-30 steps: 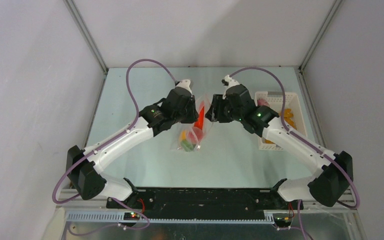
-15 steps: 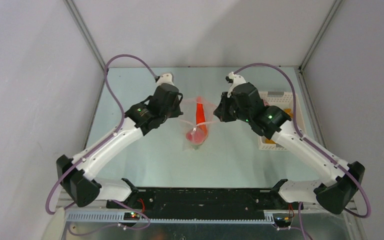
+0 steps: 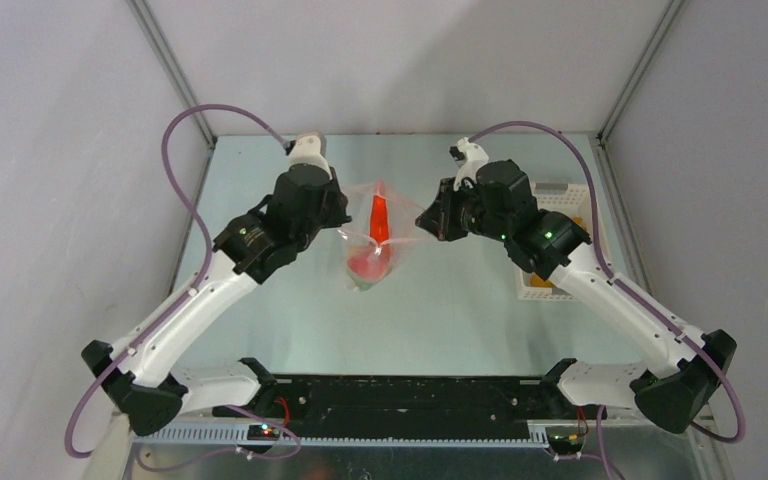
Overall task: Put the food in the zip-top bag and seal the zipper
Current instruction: Adjust the zipper food storage bag at the center of the board, then pick up the fake vegetable from the bin.
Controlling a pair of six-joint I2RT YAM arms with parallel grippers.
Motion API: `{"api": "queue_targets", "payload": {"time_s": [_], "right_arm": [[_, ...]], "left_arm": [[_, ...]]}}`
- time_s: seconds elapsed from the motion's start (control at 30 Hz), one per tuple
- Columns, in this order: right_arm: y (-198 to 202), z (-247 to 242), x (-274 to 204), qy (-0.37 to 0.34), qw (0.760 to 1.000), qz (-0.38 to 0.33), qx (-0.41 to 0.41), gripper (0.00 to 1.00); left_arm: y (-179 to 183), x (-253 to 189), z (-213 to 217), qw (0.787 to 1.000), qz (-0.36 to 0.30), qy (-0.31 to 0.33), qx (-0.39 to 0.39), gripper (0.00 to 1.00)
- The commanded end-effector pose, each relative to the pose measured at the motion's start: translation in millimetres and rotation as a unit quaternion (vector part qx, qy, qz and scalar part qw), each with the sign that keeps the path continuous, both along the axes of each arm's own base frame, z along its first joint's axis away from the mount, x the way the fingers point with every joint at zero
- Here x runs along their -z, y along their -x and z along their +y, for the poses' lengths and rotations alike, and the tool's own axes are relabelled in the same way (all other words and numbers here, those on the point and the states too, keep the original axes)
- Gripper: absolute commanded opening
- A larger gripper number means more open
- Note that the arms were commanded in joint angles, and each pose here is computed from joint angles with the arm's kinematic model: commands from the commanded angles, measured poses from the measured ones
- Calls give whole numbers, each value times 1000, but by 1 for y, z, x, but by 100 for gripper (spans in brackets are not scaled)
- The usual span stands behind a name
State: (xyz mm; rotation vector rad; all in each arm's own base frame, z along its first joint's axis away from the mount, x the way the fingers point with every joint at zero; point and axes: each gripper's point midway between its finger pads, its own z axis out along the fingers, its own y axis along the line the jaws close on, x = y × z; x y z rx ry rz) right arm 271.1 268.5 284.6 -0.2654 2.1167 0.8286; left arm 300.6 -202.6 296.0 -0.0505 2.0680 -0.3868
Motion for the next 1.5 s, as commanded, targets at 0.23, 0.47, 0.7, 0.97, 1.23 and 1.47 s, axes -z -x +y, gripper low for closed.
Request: {"api": "queue_targets", "payload": {"time_s": [0.23, 0.47, 0.7, 0.97, 1.23, 1.47], "right_arm": [[-16, -57, 62, 75, 989, 65, 114, 22], [-11, -66, 5, 11, 996, -10, 83, 84], [-56, -163, 9, 38, 963, -14, 267, 99], [-122, -261, 66, 16, 929, 63, 365, 95], [-172, -292, 133, -12, 917, 142, 373, 90], [-193, -295, 176, -19, 908, 177, 380, 90]], "left_arm": [[4, 66, -70, 986, 109, 57, 112, 0], [1, 58, -80, 984, 95, 106, 110, 0], [0, 52, -88, 981, 91, 117, 122, 0], [-1, 57, -93, 980, 98, 105, 139, 0], [-2, 58, -94, 980, 93, 95, 149, 0], [-3, 62, -92, 981, 93, 87, 148, 0]]}}
